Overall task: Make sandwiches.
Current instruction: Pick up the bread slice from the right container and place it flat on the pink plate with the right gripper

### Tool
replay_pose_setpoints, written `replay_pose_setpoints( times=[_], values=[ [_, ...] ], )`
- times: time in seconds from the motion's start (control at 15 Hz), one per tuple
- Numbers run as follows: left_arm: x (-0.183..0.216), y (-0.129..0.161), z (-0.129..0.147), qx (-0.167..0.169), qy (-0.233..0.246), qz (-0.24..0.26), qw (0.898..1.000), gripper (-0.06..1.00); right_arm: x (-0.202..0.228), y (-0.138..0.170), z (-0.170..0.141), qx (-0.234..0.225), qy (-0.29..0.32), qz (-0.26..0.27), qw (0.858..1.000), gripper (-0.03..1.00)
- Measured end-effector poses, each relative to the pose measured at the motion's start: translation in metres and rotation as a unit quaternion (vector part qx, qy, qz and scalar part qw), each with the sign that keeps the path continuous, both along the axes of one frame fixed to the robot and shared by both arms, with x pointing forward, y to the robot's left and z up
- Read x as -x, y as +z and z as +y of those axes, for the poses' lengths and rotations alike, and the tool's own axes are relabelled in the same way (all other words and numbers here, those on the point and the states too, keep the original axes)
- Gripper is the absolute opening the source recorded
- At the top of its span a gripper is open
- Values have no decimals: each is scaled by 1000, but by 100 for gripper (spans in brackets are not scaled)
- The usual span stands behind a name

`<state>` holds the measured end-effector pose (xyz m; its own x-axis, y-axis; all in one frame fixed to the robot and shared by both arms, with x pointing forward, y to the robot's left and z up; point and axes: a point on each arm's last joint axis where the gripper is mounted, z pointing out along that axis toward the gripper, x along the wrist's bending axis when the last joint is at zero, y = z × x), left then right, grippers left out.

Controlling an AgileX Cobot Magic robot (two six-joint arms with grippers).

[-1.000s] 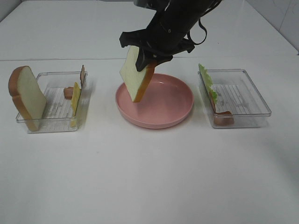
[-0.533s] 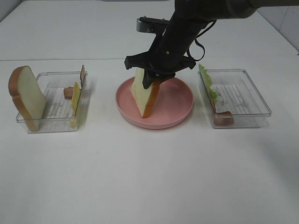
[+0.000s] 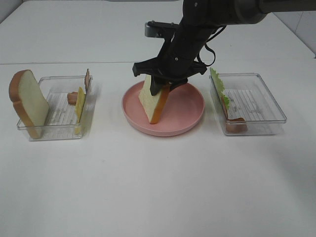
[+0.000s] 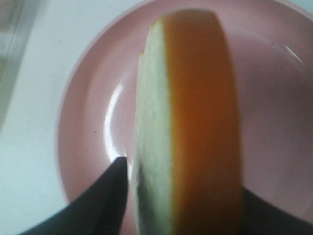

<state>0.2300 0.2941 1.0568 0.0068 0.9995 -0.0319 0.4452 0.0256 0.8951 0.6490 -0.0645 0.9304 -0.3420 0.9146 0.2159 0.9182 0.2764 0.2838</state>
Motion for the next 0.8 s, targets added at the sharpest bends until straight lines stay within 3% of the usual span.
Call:
replay_pose_setpoints(
  times=[0.07, 0.27, 0.8],
  values=[
    [0, 0, 0, 0, 0, 0, 1000, 98, -1, -5, -1, 13, 5, 1, 1000, 64],
    [0, 0, 0, 0, 0, 0, 1000, 98, -1, 0, -4, 25, 20, -12, 999, 87],
    [0, 0, 0, 0, 0, 0, 1000, 98, 5, 67, -18, 65, 61, -107, 990, 91]
  ],
)
